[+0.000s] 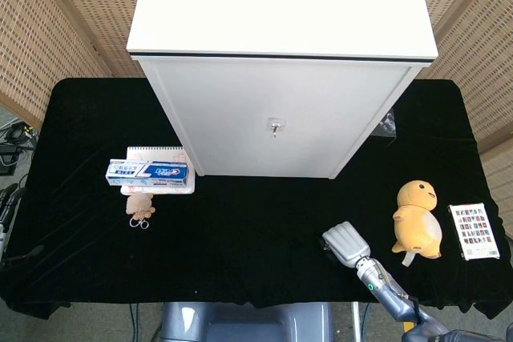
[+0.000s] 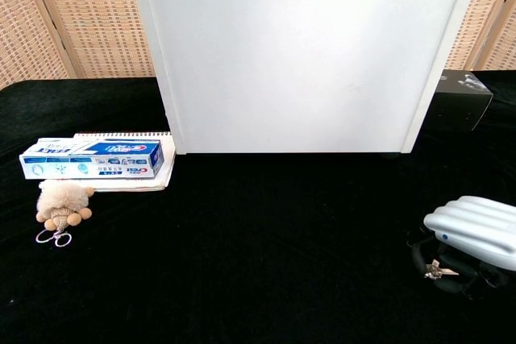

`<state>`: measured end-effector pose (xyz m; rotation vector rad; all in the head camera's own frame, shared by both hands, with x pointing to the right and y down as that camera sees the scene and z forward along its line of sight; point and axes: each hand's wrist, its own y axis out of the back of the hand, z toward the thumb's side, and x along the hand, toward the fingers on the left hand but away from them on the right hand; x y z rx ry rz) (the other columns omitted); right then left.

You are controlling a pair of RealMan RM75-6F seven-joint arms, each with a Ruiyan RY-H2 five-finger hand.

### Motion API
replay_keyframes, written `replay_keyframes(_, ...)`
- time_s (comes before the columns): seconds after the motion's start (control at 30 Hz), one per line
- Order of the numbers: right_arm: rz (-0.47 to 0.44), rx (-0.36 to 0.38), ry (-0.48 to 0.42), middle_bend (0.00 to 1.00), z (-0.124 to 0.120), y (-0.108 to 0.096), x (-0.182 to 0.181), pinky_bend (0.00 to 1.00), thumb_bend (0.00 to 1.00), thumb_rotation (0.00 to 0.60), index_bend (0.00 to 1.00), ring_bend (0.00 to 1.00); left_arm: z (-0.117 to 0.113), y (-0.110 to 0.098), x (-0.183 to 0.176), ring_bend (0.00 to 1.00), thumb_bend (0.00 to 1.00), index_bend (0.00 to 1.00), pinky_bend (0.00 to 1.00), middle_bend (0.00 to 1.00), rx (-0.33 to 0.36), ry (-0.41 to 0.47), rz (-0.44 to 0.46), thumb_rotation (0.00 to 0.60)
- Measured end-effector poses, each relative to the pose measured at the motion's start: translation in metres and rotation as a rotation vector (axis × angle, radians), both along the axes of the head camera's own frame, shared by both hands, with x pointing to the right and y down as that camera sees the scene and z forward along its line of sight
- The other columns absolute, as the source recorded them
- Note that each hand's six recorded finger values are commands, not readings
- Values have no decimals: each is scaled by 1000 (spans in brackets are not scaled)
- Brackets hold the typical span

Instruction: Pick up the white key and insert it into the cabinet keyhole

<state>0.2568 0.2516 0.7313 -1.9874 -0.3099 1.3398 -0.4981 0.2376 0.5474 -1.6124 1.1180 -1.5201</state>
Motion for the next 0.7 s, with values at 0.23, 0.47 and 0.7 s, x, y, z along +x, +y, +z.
replay_keyframes(0.23, -2, 12, 8, 889, 2, -2, 3, 1000, 577, 600, 584, 852, 0, 0, 0, 0, 0, 0, 0, 0, 0, 0, 0, 600)
replay_keyframes(0.47, -3, 11, 3, 892, 3, -1, 1, 1000, 614, 600, 603, 852, 1, 0, 0, 0, 0, 0, 0, 0, -2, -2, 0, 600)
replay_keyframes(0.7, -5, 11, 5, 893, 4, 0, 1, 1000, 668, 600, 613, 852, 0, 0, 0, 0, 0, 0, 0, 0, -2, -2, 0, 600)
